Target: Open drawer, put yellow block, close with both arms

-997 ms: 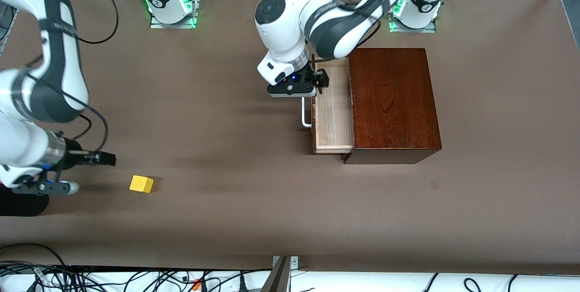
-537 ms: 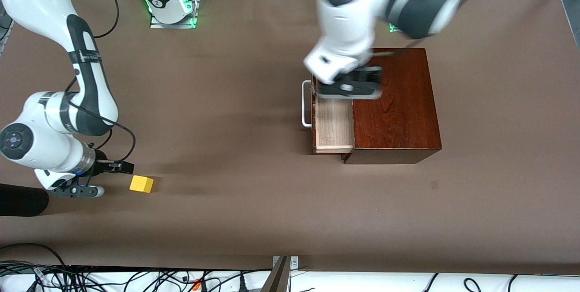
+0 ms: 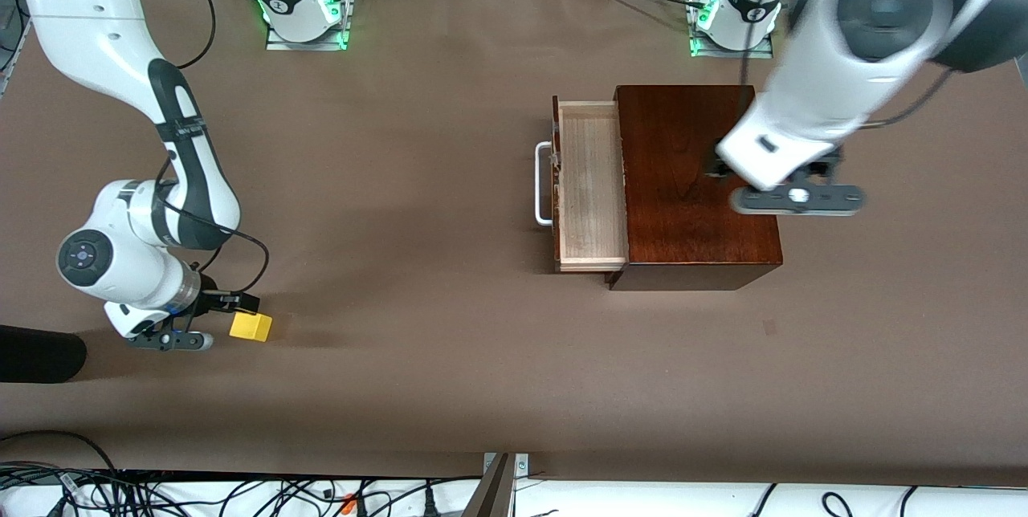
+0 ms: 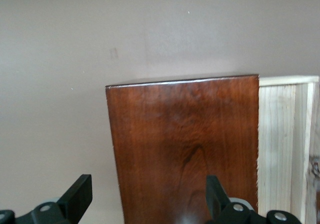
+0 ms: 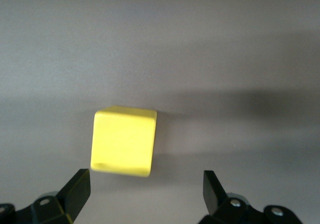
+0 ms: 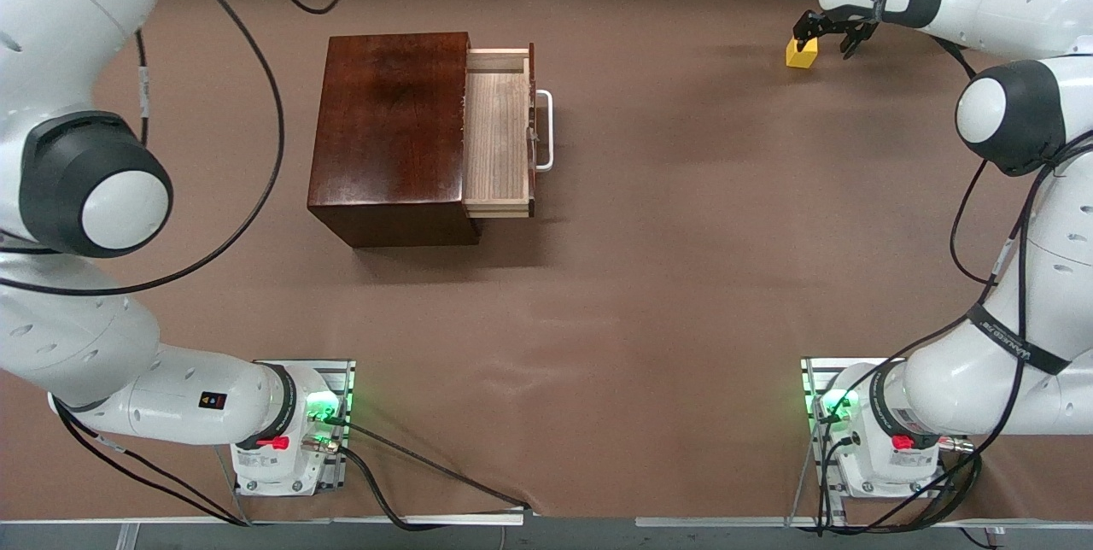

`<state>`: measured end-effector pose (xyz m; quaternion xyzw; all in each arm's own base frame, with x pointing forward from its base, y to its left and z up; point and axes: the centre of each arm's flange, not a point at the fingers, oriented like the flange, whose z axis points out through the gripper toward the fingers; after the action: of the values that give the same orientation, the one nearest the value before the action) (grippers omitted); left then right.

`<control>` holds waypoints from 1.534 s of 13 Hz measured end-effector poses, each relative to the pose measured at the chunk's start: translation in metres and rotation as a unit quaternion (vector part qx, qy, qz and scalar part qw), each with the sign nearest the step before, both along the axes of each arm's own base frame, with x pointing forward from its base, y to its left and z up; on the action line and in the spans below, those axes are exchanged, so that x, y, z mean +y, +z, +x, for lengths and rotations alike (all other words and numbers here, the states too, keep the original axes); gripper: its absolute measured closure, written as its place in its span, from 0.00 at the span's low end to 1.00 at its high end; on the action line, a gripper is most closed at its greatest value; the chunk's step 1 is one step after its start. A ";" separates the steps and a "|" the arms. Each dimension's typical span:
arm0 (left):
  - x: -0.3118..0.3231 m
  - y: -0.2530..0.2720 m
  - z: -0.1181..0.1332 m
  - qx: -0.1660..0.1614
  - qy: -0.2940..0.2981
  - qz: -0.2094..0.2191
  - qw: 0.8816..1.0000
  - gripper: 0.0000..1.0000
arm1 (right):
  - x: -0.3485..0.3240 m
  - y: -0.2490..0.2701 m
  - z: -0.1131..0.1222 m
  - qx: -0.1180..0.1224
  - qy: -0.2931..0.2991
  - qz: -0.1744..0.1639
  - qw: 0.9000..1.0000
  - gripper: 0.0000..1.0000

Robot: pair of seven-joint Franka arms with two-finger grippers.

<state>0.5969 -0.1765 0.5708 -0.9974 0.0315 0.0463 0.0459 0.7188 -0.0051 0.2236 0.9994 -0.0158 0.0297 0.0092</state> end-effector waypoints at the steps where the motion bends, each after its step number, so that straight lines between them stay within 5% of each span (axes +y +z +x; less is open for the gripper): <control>1: 0.026 0.004 -0.001 -0.005 -0.007 -0.013 1.000 0.00 | 0.000 -0.005 0.001 -0.007 0.000 0.000 1.000 0.00; 8: 0.128 0.014 -0.036 -0.033 -0.047 -0.022 0.998 0.00 | 0.007 -0.014 0.005 -0.029 0.005 0.002 1.000 0.00; 20: 0.133 0.015 -0.043 -0.020 -0.048 -0.022 0.998 0.00 | 0.009 -0.015 0.013 -0.067 0.009 0.004 0.998 0.00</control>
<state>0.5539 -0.0436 0.5862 -0.9962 0.0790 0.0235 0.0272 0.7318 0.0044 0.2086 0.9952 -0.0078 0.0971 0.0041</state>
